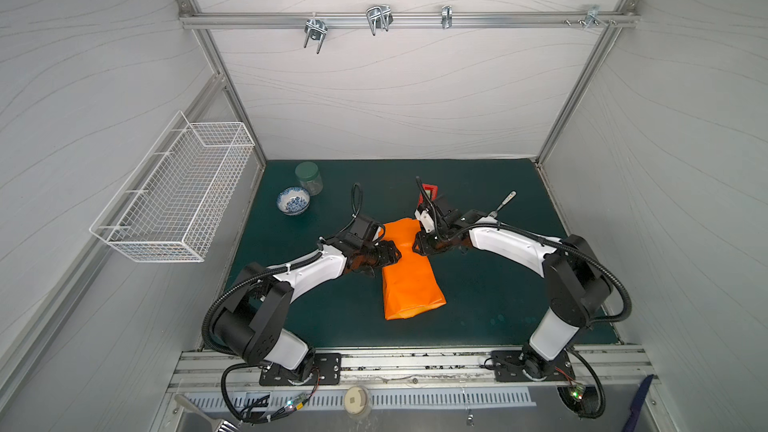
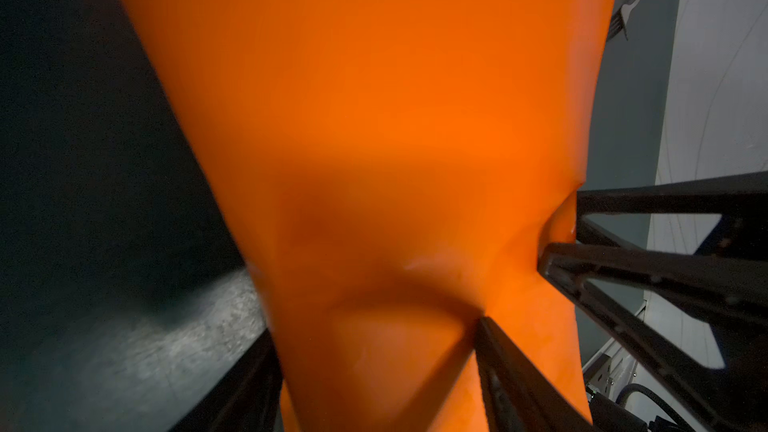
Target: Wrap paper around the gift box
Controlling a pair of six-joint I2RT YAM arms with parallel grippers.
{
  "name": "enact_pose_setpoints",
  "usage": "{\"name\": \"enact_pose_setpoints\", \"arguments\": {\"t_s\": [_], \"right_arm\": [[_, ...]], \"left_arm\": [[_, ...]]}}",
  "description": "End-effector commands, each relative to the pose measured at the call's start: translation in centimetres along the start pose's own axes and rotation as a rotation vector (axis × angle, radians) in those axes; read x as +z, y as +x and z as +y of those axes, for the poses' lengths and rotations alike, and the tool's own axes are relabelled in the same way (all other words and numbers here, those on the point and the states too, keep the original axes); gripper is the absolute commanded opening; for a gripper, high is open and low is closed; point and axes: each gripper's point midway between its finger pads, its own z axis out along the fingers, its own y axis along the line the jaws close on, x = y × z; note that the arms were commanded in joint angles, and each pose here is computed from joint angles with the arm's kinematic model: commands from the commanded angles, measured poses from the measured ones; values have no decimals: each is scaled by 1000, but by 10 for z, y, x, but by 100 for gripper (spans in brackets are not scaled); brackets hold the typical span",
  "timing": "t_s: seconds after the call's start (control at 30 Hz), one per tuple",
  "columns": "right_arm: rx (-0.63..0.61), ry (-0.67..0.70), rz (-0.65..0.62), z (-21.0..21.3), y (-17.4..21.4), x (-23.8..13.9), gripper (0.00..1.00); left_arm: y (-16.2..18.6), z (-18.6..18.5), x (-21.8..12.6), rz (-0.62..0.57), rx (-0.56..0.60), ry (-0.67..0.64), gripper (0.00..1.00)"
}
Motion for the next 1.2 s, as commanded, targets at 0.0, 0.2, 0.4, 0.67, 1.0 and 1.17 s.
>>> {"name": "enact_pose_setpoints", "arguments": {"t_s": [0.0,0.2,0.4,0.67,1.0,1.17], "right_arm": [[32,-18,51,-5,12,15,41],[59,-48,63,-5,14,20,44],[104,-97,84,-4,19,27,48],[153,-152,111,-6,24,39,54],[243,-205,148,-14,33,58,63],[272,-249,141,-19,25,60,72]], "left_arm": [[41,62,14,128,-24,-235,71],[40,61,13,125,-23,-233,71],[40,61,13,126,-25,-230,71],[39,61,13,123,-26,-233,71],[39,60,14,125,-26,-231,71],[38,60,13,120,-28,-229,71]]}}
